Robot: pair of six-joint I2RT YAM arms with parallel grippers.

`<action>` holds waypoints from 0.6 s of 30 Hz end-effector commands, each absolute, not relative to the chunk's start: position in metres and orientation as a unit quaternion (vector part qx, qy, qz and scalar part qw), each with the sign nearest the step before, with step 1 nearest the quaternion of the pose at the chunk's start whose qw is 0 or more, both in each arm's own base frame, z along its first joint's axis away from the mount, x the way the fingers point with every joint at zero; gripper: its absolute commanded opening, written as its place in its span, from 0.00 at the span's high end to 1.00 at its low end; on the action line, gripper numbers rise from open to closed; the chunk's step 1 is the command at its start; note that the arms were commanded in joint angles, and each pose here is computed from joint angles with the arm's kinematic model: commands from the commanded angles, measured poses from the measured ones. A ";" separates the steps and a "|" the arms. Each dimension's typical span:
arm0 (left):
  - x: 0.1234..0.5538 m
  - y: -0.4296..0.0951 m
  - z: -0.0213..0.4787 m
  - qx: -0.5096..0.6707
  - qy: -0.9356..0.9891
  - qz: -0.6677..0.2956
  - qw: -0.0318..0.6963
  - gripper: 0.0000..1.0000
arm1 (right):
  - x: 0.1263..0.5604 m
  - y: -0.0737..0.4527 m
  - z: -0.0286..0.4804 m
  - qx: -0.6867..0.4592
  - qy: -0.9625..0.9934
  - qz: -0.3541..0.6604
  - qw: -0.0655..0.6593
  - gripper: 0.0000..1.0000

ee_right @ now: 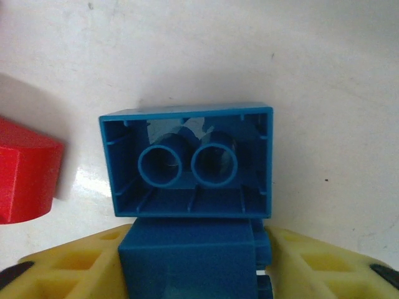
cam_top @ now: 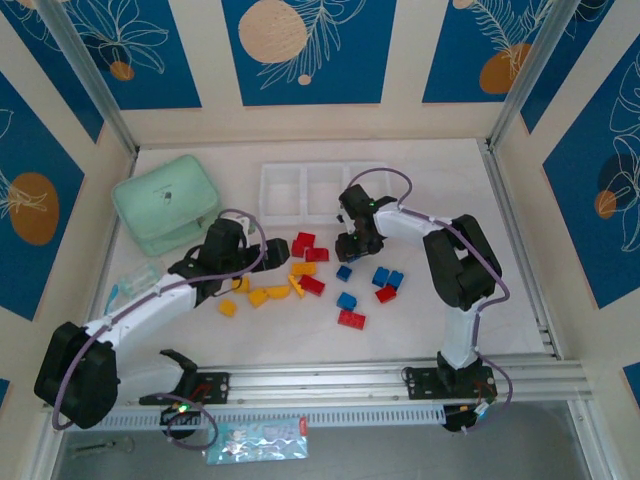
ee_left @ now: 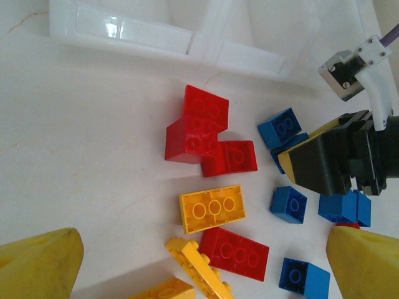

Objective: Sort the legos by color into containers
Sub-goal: Pick up the lego from the center of the table.

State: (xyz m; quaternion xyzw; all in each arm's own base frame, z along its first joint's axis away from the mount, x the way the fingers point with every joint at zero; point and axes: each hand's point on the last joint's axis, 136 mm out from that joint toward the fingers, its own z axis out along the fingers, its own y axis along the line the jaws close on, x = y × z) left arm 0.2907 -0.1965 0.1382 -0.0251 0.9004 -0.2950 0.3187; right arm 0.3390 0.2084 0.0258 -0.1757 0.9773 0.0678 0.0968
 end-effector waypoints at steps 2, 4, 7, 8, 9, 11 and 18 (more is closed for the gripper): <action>0.293 -0.198 0.150 -0.013 0.899 -0.289 0.330 0.00 | 0.341 0.212 0.037 -0.191 0.974 0.059 0.106 0.57; 0.293 -0.197 0.152 -0.011 0.898 -0.287 0.332 0.00 | 0.339 0.213 0.042 -0.196 0.973 0.054 0.112 0.60; 0.292 -0.194 0.155 -0.008 0.899 -0.279 0.337 0.00 | 0.335 0.213 0.056 -0.203 0.971 0.046 0.121 0.63; 0.292 -0.192 0.157 -0.008 0.899 -0.276 0.339 0.00 | 0.333 0.214 0.062 -0.206 0.969 0.041 0.127 0.64; 0.292 -0.191 0.158 -0.009 0.899 -0.274 0.341 0.00 | 0.331 0.215 0.067 -0.210 0.968 0.038 0.130 0.64; 0.291 -0.187 0.162 -0.008 0.899 -0.266 0.348 0.00 | 0.328 0.219 0.079 -0.218 0.965 0.033 0.141 0.66; 0.290 -0.165 0.174 -0.020 0.902 -0.230 0.364 0.00 | 0.341 0.257 0.120 -0.241 0.950 0.060 0.188 0.67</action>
